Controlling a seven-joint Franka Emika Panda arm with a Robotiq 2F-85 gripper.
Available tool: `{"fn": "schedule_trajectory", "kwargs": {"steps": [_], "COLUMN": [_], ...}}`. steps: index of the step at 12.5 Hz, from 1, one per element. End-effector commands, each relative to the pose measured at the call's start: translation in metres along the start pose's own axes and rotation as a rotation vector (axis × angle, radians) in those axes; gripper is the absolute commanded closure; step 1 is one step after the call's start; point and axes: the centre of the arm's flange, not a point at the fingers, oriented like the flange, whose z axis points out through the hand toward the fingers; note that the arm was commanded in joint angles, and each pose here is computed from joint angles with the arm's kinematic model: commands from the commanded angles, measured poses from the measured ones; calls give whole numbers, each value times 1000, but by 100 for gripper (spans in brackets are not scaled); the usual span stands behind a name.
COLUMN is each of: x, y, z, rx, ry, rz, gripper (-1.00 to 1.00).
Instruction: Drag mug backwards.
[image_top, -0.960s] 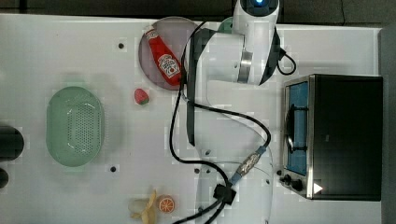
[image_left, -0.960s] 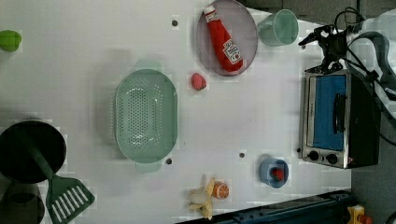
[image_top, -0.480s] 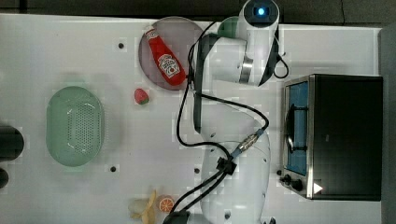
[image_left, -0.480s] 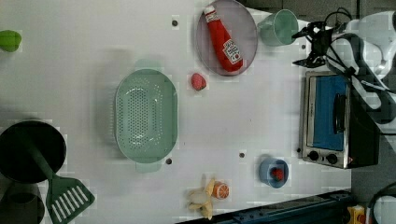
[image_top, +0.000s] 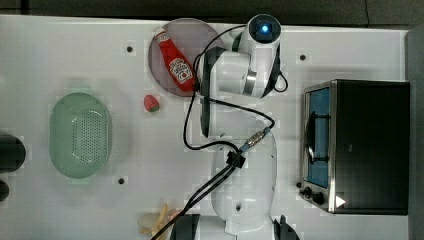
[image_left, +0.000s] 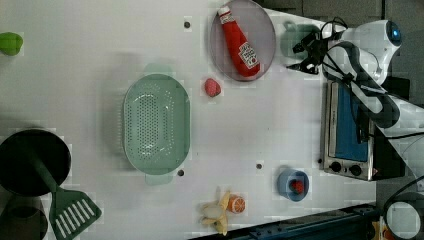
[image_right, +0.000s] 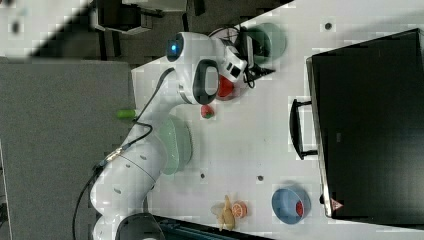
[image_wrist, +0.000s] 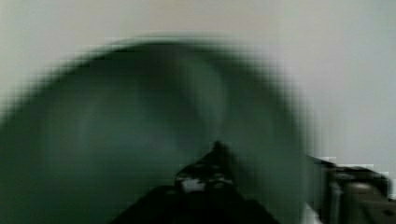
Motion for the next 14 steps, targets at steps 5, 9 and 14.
{"fn": "schedule_trajectory", "kwargs": {"steps": [5, 9, 14], "x": [12, 14, 14], "y": [-8, 17, 71], "z": [-42, -42, -45], "rx": [61, 73, 12], "ry": [6, 5, -13], "rz": [-7, 4, 21], "gripper": [65, 65, 65]}}
